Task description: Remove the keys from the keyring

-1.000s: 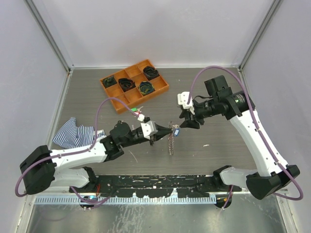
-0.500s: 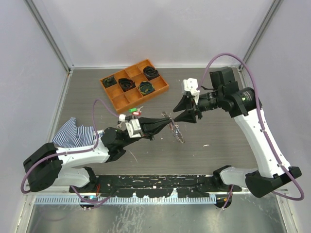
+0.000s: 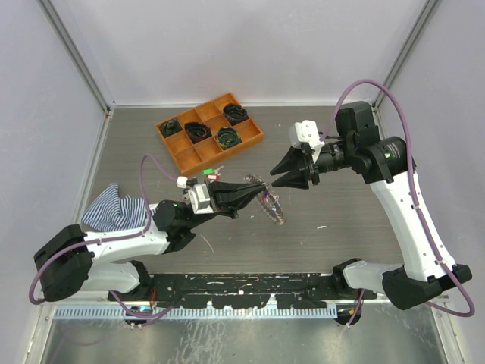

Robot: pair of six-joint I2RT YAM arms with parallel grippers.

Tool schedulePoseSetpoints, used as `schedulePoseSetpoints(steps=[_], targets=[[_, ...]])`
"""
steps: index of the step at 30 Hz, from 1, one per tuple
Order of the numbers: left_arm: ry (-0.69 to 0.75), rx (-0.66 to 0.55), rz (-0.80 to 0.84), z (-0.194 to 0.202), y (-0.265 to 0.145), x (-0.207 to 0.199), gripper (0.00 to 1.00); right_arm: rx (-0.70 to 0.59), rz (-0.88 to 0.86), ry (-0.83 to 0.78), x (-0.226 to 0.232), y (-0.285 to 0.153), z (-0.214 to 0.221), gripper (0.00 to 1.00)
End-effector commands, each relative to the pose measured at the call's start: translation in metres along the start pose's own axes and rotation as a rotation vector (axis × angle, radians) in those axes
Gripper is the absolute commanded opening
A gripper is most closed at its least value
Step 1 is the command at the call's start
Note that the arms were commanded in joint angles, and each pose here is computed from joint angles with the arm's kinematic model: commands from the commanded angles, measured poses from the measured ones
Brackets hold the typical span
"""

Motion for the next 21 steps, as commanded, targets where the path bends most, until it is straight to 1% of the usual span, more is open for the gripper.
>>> schedulePoseSetpoints(steps=[1, 10, 16, 21], targets=[[0.040, -0.188, 0.053, -0.050, 0.013, -0.008, 0.00, -0.056, -0.032, -0.065, 0.004, 0.000, -0.007, 0.37], [0.026, -0.185, 0.072, -0.050, 0.014, -0.010, 0.00, -0.097, -0.074, -0.046, 0.004, 0.006, 0.000, 0.38], [0.021, -0.186, 0.078, -0.051, 0.015, -0.010, 0.00, -0.107, -0.087, -0.030, 0.004, 0.009, 0.007, 0.32], [0.018, -0.186, 0.077, -0.051, 0.016, -0.010, 0.00, -0.127, -0.102, -0.033, 0.005, 0.010, 0.007, 0.30]])
Point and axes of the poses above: each gripper's point midway between its finger pads, its own y axis out along the fingers, its own x axis along the line the jaws close on, z = x × y, the point moved 8 cm from there along -y, back along the fingers, and after that the axes turned 10 degrees about -y, right-handed, at the moved point
